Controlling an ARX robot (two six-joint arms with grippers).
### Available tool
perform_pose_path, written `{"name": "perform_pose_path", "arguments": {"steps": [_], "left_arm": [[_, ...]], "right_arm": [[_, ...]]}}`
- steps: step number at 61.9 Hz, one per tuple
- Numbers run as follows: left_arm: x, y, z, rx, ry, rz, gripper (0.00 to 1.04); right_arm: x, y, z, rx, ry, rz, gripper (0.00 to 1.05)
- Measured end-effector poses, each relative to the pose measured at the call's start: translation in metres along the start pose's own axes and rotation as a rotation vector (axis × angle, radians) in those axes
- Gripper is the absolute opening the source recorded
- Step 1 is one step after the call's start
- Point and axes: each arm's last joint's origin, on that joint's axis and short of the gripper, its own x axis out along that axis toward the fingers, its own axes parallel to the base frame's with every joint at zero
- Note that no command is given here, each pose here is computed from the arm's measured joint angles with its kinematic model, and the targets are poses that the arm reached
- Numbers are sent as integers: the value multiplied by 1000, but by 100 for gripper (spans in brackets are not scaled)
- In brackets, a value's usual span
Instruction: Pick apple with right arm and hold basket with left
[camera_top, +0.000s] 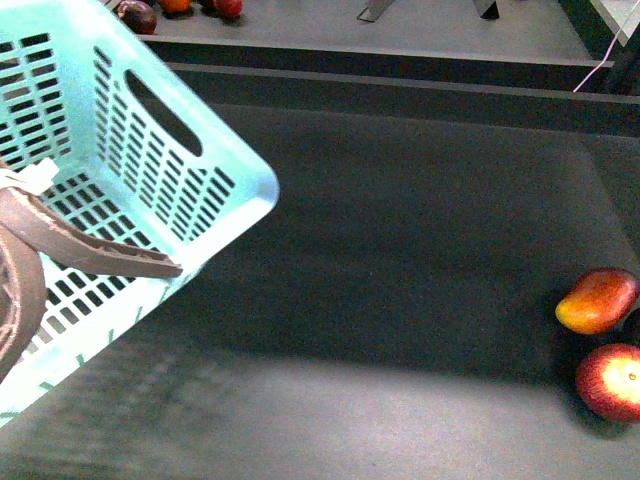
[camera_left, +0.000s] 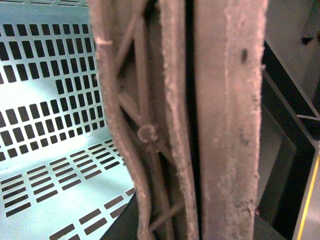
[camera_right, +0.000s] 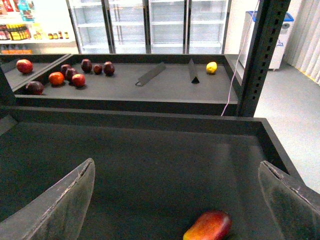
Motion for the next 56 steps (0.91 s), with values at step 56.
{"name": "perform_pose_path", "arguments": {"steps": [56], "left_arm": [[-7,-97,-80,160,231,-285,16]], "right_arm": [[0,0,0,0,0,0,96]]}}
